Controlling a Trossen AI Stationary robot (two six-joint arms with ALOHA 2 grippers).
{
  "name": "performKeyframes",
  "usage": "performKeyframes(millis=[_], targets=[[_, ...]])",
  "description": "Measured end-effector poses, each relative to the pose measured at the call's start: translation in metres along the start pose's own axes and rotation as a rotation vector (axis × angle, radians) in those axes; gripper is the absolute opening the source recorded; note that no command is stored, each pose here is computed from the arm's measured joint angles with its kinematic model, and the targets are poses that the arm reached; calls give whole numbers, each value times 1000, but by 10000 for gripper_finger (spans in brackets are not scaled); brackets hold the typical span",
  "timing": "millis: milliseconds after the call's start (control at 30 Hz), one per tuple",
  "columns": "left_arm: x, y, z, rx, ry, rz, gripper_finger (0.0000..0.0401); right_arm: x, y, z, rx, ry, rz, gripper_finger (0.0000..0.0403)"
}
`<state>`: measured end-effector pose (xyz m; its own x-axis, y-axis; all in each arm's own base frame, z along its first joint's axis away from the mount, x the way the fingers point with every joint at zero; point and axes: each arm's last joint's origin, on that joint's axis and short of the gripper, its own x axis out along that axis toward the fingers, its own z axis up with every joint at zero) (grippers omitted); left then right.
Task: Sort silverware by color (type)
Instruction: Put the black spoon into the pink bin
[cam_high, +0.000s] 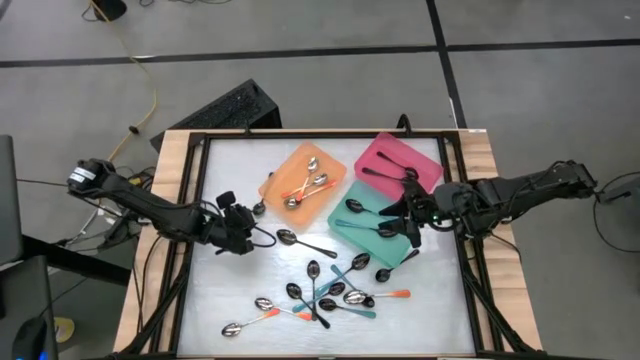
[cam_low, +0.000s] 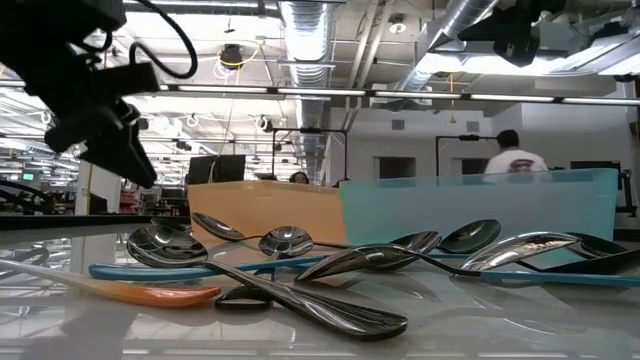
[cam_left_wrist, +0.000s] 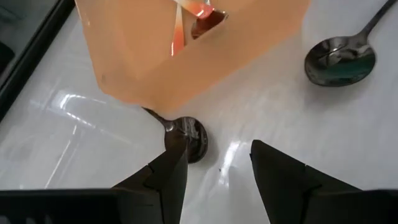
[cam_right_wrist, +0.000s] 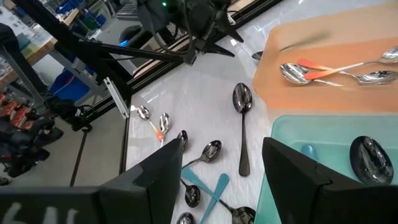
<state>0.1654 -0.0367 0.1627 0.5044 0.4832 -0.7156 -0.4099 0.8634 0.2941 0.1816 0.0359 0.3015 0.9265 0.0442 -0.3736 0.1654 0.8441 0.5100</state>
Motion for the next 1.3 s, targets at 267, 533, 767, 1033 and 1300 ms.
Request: performKeyframes(millis=[267,533,767,1033,1300], targets=[[14,7,-3,58,-13,22,160,0,0,0,-1,1,0,232],[24,20,2,14,40,-8,153,0,0,0,-20,4,-2,232],[25,20,3,118,52,-57,153,0,-1,-1,-22,15,-10,232],[44,8,0,133,106,-51,153,0,-1,-1,-30,16,-11,232],[59,2,-10,111,204,40,152,0,-1,-1,-27,16,-10,232]])
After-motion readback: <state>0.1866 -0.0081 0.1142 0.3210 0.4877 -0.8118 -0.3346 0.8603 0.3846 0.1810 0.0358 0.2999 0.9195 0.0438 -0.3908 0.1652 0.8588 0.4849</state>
